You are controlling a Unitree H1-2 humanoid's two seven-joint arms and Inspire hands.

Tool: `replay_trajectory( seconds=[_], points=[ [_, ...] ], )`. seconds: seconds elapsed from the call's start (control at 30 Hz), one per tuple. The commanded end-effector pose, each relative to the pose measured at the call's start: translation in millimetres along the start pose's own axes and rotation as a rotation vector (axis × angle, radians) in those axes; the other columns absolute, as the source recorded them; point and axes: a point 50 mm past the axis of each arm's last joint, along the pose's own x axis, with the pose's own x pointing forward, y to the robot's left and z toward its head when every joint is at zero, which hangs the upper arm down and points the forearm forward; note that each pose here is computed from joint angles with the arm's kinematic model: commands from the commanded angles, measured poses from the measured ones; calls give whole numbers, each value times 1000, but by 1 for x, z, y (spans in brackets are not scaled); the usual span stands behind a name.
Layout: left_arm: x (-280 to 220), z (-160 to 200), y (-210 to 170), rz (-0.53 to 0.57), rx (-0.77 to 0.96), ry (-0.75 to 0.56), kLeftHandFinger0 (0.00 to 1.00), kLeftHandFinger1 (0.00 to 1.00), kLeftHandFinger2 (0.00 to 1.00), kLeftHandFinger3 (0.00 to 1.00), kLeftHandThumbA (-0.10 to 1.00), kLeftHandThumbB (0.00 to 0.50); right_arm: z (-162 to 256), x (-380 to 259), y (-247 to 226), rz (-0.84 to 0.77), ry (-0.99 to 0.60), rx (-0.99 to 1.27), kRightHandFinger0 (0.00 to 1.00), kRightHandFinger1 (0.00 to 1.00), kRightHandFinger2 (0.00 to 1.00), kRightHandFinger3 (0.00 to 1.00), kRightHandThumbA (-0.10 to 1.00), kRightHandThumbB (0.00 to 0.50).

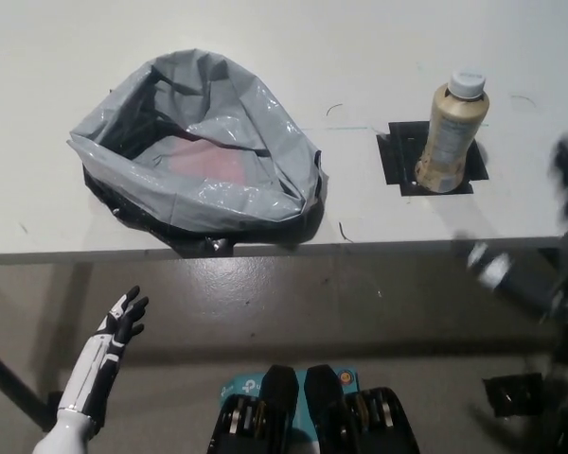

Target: Use the right hand to pick up a bottle of protein shake and place it into a plastic bag on the left side

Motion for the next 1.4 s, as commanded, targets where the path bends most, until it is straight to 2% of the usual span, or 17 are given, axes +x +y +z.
replay_trajectory(
  seconds=[0.0,0.1,0.33,0.4,0.5,0.53,0.6,0.63,0.67,0.73,0.8,0.87,0.93,1.03,1.13,1.27,1.37],
  points=[
    [1,14,2,-26,9,-97,1000,1000,1000,1000,1000,159,10,37,-8,-73,-65,4,1000,1000,1000,1000,1000,314],
    [-3,12,0,-36,3,-90,1000,1000,1000,1000,1000,152,-11,61,-11,-88,-23,20,1000,1000,1000,1000,1000,388],
    [-10,8,-1,-32,-11,-68,1000,1000,1000,1000,1000,151,-47,108,-7,-106,100,157,1000,1000,1000,1000,1000,429],
    [-10,8,0,-33,-17,-65,1000,1000,1000,1000,1000,161,-58,117,-5,-102,151,153,1000,1000,1000,1000,1000,431],
    [-10,8,-1,-31,-19,-72,1000,1000,1000,1000,1000,148,-69,130,0,-90,219,142,1000,1000,1000,1000,1000,385],
    [-10,8,-1,-35,-20,-71,1000,1000,1000,1000,1000,145,-75,136,2,-81,246,154,1000,1000,1000,1000,1000,349],
    [-10,7,-1,-41,-12,-77,1000,1000,1000,1000,1000,137,-82,143,6,-51,291,201,1000,1000,1000,1000,1000,346],
    [-9,7,-1,-40,-14,-78,1000,1000,1000,1000,1000,139,-85,146,8,-38,296,206,1000,1000,1000,1000,1000,372],
    [-9,7,-1,-38,-13,-74,1000,1000,1000,1000,1000,149,-93,151,12,-9,324,226,1000,1000,1000,1000,1000,466],
    [-9,8,-1,-38,-13,-70,1000,1000,1000,1000,1000,156,-103,157,18,16,372,251,1000,1000,1000,1000,1000,500],
    [-9,8,-2,-41,-17,-63,1000,1000,1000,1000,1000,168,-108,159,20,22,391,277,1000,1000,1000,1000,1000,500],
    [-8,9,-1,-39,-17,-62,1000,1000,1000,1000,1000,162,-110,161,25,31,389,310,1000,1000,1000,1000,1000,469],
    [-6,10,0,-41,-18,-67,1000,1000,1000,1000,1000,155,-110,159,30,43,397,335,1000,1000,1000,1000,1000,406],
    [-4,10,0,-43,-17,-75,1000,1000,1000,1000,1000,157,-109,155,35,80,390,353,1000,1000,1000,1000,1000,375],
    [-3,10,1,-45,-34,-80,1000,1000,1000,1000,1000,158,-111,146,41,110,400,381,1000,1000,1000,1000,1000,419],
    [-3,12,1,-47,-32,-80,1000,1000,1000,1000,1000,160,-119,139,44,143,430,382,1000,1000,1000,1000,1000,397],
    [-1,12,2,-48,-28,-87,1000,1000,1000,1000,1000,157,-127,136,46,153,461,395,1000,1000,1000,1000,1000,410]
  ],
)
